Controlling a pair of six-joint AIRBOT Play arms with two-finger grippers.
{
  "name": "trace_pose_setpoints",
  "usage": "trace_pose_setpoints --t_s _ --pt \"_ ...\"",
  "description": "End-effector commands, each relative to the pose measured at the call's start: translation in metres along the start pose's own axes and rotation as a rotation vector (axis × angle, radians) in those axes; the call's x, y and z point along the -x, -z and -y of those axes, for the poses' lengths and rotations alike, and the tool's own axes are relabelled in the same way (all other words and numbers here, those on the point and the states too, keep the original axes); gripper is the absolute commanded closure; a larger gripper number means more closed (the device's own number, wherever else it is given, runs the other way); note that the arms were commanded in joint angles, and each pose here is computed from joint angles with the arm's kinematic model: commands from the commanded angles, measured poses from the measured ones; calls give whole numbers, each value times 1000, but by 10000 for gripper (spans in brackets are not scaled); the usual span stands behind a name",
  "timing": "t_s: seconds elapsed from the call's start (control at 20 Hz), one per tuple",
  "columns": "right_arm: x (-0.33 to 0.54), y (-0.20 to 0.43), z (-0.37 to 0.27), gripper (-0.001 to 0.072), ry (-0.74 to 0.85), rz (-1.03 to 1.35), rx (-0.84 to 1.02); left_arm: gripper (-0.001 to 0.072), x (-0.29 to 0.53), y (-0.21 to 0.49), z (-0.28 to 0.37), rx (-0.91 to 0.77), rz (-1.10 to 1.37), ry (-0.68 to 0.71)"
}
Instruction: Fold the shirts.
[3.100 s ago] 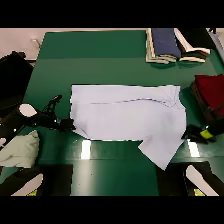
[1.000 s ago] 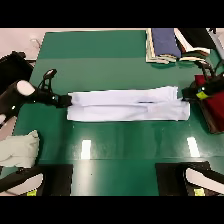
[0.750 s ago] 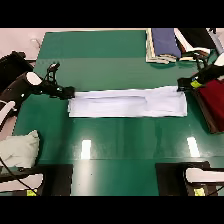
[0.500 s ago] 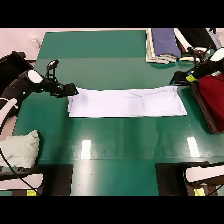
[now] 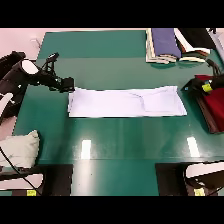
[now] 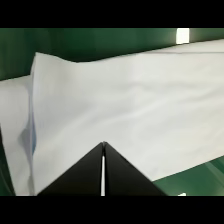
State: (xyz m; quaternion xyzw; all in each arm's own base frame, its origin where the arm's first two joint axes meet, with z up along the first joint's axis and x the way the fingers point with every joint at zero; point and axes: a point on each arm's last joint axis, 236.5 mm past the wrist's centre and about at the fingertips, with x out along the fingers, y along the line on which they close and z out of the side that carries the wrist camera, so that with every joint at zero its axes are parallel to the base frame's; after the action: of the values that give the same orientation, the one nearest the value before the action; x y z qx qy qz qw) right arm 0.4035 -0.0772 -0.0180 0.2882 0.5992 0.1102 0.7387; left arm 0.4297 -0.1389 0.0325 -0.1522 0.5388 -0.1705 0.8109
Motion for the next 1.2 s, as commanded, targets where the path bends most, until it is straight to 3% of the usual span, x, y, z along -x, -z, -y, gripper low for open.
trace_pose_setpoints --t_s 0.0,0.5,0.7,0.8,1.15 --pt "-9 16 25 111 -129 15 -119 685 -6 7 28 -31 -20 43" --pt "-91 36 -6 137 -241 -152 -73 685 -42 35 115 -119 -34 121" --pt "-80 32 -14 650 -240 -122 -7 685 -76 42 138 -113 -51 161" --pt "-57 23 -26 695 -223 -64 39 685 -97 41 152 -125 -68 175" --pt "31 -10 -153 696 -195 107 303 685 -175 34 206 -187 -111 232"
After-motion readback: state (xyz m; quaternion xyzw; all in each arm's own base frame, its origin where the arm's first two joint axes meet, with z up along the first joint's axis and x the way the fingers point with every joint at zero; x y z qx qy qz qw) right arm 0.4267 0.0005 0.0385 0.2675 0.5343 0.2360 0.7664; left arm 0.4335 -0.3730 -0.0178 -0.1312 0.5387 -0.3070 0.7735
